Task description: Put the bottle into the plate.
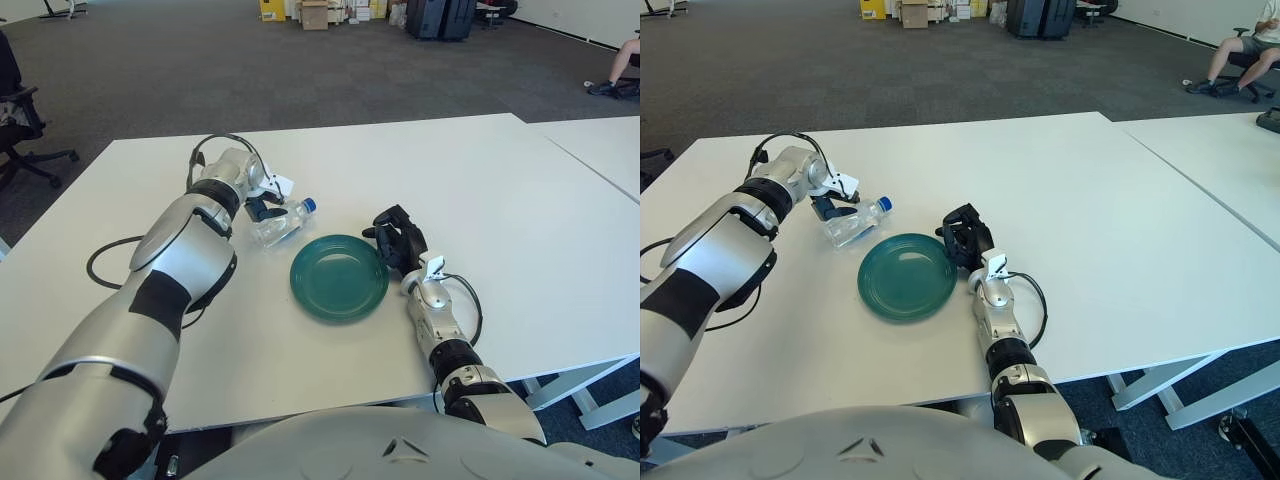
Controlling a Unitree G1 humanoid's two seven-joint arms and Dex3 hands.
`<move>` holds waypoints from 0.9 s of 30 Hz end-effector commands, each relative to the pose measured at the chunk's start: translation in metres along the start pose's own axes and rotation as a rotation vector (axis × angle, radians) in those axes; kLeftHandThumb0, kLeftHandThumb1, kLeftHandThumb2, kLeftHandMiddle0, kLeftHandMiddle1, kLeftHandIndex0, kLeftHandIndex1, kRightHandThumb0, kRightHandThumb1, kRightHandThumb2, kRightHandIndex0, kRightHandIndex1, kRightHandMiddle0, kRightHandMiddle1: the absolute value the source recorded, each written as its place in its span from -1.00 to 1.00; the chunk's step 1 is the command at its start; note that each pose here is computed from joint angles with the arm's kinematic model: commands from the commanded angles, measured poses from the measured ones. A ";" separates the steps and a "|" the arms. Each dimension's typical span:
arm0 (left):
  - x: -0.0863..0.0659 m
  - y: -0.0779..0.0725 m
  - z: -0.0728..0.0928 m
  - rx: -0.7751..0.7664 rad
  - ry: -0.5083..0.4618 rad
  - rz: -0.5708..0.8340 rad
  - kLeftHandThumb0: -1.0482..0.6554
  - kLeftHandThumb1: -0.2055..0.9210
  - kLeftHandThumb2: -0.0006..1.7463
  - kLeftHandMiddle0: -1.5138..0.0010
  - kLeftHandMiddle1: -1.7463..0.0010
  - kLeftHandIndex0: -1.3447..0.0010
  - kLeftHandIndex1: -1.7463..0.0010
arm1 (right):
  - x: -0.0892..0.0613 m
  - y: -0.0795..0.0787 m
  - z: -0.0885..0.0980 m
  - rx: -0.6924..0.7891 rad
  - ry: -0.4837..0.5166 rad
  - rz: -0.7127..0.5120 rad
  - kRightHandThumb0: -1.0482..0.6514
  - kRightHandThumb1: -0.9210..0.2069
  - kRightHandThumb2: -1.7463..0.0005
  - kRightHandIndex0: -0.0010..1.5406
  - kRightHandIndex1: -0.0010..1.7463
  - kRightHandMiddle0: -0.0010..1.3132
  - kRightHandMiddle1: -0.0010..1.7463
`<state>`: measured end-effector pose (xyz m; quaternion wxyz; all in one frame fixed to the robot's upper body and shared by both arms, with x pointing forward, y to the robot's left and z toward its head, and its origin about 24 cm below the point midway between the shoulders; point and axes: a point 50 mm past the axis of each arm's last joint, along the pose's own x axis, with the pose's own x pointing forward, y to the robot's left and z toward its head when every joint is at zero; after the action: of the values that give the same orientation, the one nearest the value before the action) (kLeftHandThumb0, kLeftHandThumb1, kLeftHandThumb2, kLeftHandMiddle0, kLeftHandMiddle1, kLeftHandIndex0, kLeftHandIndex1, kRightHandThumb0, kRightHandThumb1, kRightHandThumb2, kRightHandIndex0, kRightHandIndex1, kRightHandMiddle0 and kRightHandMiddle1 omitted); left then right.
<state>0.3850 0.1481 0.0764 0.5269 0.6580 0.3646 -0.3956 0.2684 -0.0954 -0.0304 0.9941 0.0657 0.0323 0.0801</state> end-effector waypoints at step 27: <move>-0.054 0.048 -0.014 -0.427 -0.254 0.119 -0.76 0.91 -0.68 1.00 1.00 1.00 1.00 | -0.016 -0.001 -0.029 0.019 0.150 -0.042 -0.20 -0.69 0.13 -0.47 0.43 -0.55 1.00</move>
<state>0.4009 0.1459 0.1237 0.6906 0.5121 0.3431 -0.3783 0.2699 -0.0946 -0.0303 0.9945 0.0652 0.0328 0.0754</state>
